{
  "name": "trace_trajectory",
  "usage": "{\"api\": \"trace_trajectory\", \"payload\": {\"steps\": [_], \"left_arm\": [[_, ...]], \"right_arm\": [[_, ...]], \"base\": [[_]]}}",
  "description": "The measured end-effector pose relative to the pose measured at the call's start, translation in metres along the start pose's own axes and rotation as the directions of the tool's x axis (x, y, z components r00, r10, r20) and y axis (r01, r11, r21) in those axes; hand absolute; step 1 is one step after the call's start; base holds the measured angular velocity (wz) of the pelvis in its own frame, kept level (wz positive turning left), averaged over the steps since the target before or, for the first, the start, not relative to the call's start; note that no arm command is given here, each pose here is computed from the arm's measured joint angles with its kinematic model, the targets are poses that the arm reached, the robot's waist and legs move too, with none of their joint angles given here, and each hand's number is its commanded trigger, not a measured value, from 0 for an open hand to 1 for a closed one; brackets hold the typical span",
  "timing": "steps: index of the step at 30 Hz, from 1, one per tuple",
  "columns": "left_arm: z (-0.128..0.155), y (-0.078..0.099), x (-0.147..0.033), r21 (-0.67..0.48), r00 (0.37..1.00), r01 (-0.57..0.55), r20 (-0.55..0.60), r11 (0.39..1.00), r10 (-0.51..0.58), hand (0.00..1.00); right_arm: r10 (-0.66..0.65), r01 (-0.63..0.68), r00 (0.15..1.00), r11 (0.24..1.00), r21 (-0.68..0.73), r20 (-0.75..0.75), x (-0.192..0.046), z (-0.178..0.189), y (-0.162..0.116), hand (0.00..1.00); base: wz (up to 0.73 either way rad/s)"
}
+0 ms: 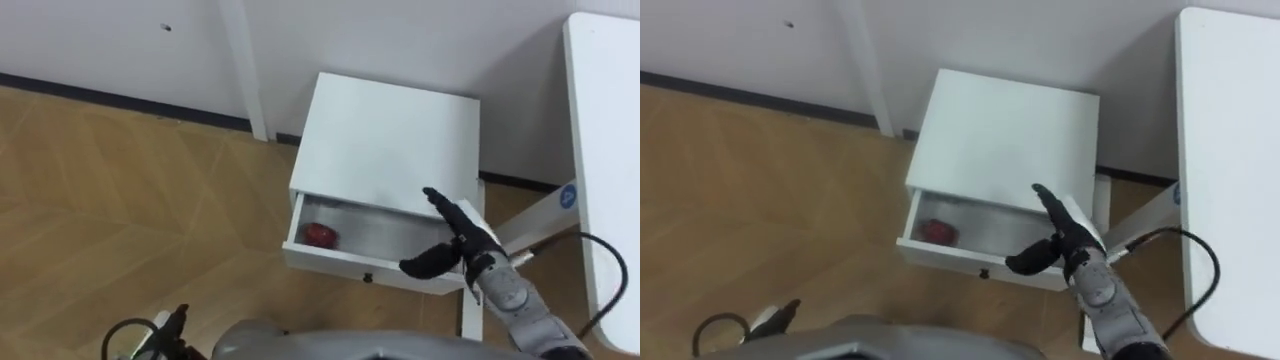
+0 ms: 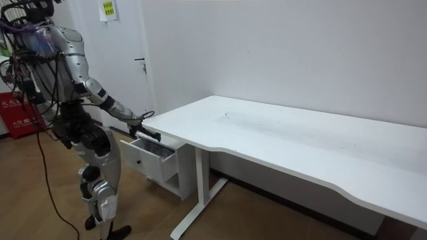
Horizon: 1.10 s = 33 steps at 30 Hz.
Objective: Put apple and close drawer
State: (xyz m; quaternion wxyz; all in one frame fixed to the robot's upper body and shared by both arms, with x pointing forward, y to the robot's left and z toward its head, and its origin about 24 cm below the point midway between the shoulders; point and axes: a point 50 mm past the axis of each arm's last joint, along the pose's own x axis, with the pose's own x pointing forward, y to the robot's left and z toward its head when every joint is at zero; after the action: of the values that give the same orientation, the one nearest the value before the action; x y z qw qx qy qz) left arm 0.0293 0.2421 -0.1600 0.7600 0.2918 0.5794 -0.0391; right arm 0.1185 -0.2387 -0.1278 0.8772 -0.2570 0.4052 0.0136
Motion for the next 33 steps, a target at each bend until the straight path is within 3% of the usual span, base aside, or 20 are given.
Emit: {"api": "trace_trajectory", "payload": {"steps": [2, 4, 8, 13, 21, 25, 33], "left_arm": [[-0.006, -0.006, 0.000, -0.051, 0.999, 0.010, -0.038, 0.999, -0.012, 0.00], [-0.012, -0.007, -0.001, -0.083, 0.998, 0.013, -0.067, 0.996, -0.018, 0.00], [-0.021, 0.012, 0.000, -0.104, 0.994, -0.054, -0.100, 0.993, 0.043, 0.00], [-0.017, 0.020, 0.004, -0.138, 0.991, -0.068, -0.121, 0.988, 0.051, 0.00], [-0.038, 0.015, -0.003, -0.136, 0.981, -0.080, -0.188, 0.987, 0.053, 0.00], [-0.034, 0.019, -0.002, -0.159, 0.978, -0.131, -0.184, 0.979, 0.101, 0.00], [-0.024, 0.020, 0.001, -0.160, 0.981, -0.133, -0.162, 0.978, 0.106, 0.00]], "right_arm": [[-0.105, 0.122, 0.979, 0.989, 0.088, -0.174, -0.013, -0.043, -0.016, 0.00], [-0.167, 0.197, 0.946, 0.977, 0.082, -0.276, -0.025, -0.069, -0.027, 0.00], [-0.200, 0.284, 0.860, 0.952, 0.115, -0.469, -0.052, -0.113, -0.024, 0.00], [-0.186, 0.285, 0.857, 0.948, 0.141, -0.481, -0.051, -0.113, -0.019, 0.00], [-0.170, 0.252, 0.859, 0.962, 0.110, -0.482, -0.038, -0.100, -0.019, 0.00], [-0.170, 0.251, 0.872, 0.960, 0.121, -0.460, -0.032, -0.092, -0.019, 0.00], [-0.148, 0.224, 0.879, 0.967, 0.118, -0.453, -0.029, -0.089, -0.011, 0.00]], "base": [[0.00], [0.05], [-0.04], [0.00], [-0.09], [-0.06], [0.01]]}}
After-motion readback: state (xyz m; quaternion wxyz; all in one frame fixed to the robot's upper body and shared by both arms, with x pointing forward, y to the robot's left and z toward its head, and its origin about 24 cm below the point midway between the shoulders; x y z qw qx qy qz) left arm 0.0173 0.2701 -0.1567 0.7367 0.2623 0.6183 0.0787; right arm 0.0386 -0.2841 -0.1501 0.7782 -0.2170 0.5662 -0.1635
